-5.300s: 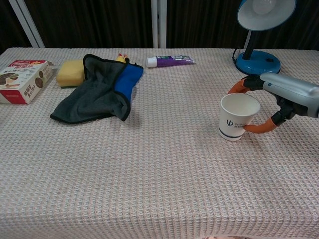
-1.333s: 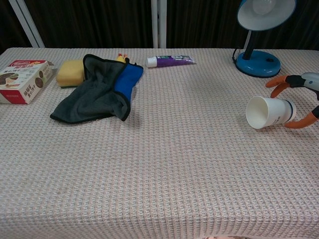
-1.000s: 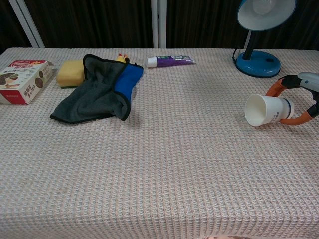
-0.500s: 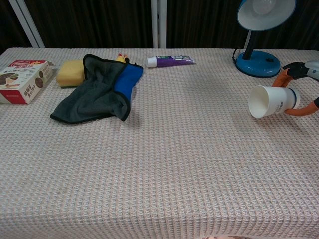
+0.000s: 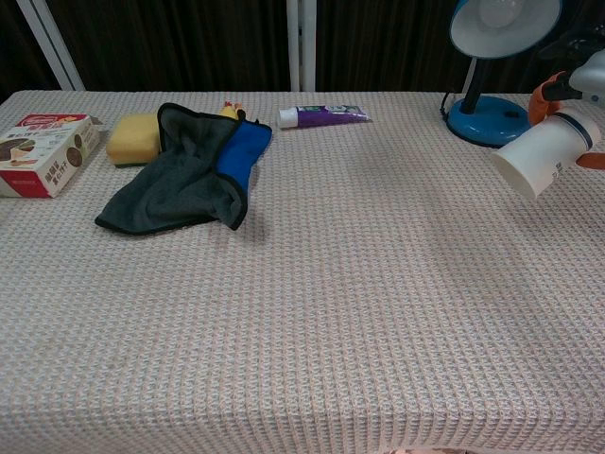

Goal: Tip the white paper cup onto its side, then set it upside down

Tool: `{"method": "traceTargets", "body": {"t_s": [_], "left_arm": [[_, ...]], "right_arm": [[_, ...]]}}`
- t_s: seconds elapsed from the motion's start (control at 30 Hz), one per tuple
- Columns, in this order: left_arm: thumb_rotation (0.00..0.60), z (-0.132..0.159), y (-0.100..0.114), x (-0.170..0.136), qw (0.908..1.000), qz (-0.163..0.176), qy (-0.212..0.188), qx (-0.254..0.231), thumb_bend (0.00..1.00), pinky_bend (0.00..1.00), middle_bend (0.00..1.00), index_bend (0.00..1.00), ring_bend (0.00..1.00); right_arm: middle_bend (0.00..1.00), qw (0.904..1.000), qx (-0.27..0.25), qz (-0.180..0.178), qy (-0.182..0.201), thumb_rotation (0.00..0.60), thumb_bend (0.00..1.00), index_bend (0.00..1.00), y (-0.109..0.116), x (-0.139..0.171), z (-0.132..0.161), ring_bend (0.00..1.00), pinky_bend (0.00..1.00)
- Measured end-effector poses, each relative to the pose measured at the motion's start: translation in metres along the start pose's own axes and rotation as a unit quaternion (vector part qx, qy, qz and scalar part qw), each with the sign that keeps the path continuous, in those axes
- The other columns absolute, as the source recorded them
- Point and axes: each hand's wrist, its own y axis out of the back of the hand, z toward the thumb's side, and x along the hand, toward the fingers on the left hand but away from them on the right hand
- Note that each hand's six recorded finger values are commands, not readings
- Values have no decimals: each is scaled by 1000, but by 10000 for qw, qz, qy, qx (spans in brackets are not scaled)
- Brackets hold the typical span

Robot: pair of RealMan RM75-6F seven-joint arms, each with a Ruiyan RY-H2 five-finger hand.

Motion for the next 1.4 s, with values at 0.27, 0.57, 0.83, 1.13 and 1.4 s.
{"method": "traceTargets", "body": {"t_s": [0.27,0.57,0.83,1.13,1.4], "left_arm": [[600,-6,1,-2,10000,24,40,-79,93,38,31,66,0],[600,-11,1,-2,9999,45,59,-135,93,38,31,66,0],[600,-13,1,-2,9999,57,78,-129,94,38,31,66,0],[600,-15,0,-3,9999,60,105,-121,93,38,31,67,0],[600,-17,1,-3,9998,62,130,-126,94,38,31,66,0]], "right_arm": [[422,9828,1838,83,180,600,185,475,26,-14,24,69,0],[424,9649,2549,468,417,600,182,477,22,-30,67,75,0],[419,9611,2673,543,434,600,180,472,9,-34,87,71,0],[388,9582,2755,607,487,600,178,427,3,-32,94,63,0],[123,9581,2722,735,503,600,70,10,2,-30,95,0,0]]}}
